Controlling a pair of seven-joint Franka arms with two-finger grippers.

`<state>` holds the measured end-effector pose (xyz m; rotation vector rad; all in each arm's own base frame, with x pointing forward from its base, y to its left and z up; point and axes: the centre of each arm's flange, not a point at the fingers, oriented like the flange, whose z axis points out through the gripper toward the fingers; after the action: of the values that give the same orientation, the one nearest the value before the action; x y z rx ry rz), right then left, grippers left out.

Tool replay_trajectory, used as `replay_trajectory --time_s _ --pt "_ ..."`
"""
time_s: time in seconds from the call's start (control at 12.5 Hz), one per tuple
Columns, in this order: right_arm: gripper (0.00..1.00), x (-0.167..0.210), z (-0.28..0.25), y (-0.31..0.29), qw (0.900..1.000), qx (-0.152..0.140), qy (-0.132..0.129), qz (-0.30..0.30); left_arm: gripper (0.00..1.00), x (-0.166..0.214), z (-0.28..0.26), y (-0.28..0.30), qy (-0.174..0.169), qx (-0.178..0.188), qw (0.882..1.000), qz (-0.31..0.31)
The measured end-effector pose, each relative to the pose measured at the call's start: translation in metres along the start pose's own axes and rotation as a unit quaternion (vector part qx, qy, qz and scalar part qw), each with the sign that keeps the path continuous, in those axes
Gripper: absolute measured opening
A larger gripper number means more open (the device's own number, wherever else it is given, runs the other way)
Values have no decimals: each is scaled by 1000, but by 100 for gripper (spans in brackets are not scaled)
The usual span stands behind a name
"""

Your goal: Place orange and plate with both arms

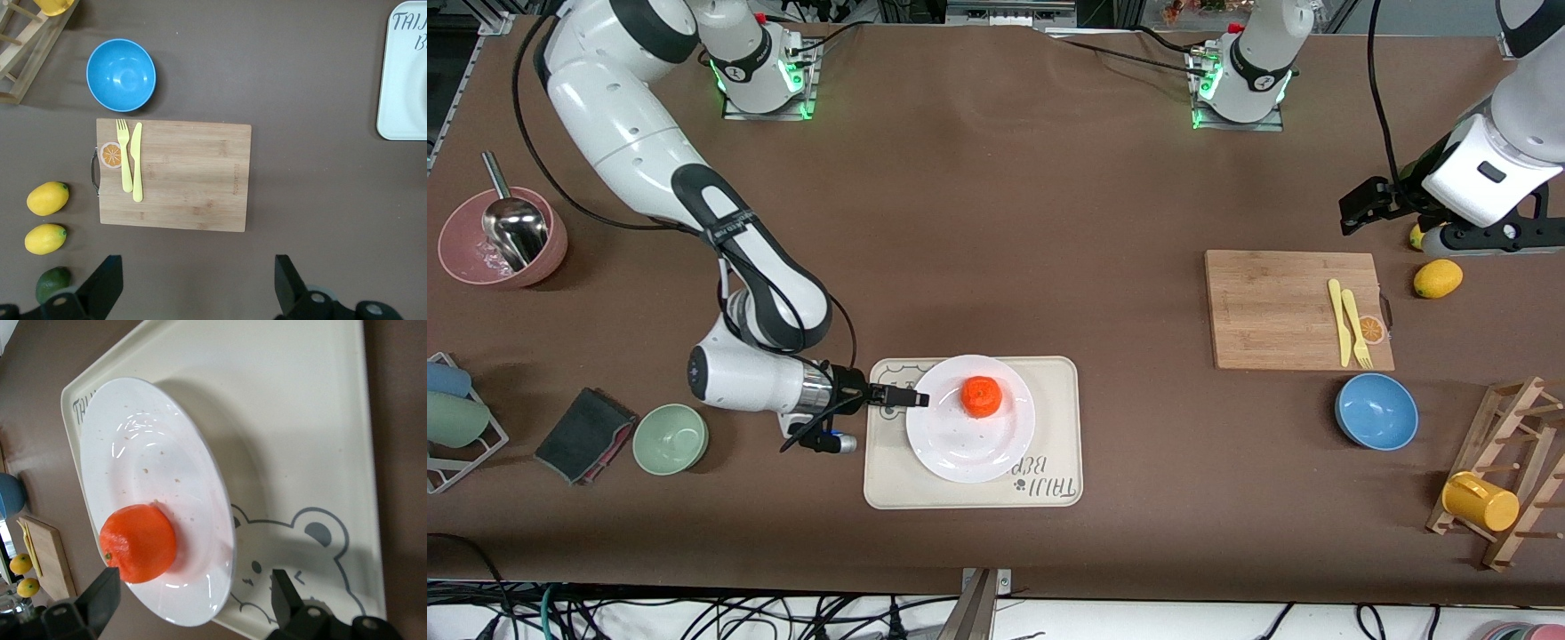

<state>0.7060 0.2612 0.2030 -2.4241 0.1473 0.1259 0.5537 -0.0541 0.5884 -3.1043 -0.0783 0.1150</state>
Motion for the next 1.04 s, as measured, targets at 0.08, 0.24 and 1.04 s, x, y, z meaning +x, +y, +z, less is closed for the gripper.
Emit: replay_trajectory --time_s 0.08,0.24,1.04 --pt "100 -1 -16 -4 1000 -12 -6 -8 100 0 0 0 0 0 1000 0" --pt "100 -10 -53 -11 998 -56 -23 -32 100 0 0 0 0 0 1000 0" --pt "100 -189 -348 -102 938 -329 -20 -107 100 0 1 -5 -2 0 1000 -4"
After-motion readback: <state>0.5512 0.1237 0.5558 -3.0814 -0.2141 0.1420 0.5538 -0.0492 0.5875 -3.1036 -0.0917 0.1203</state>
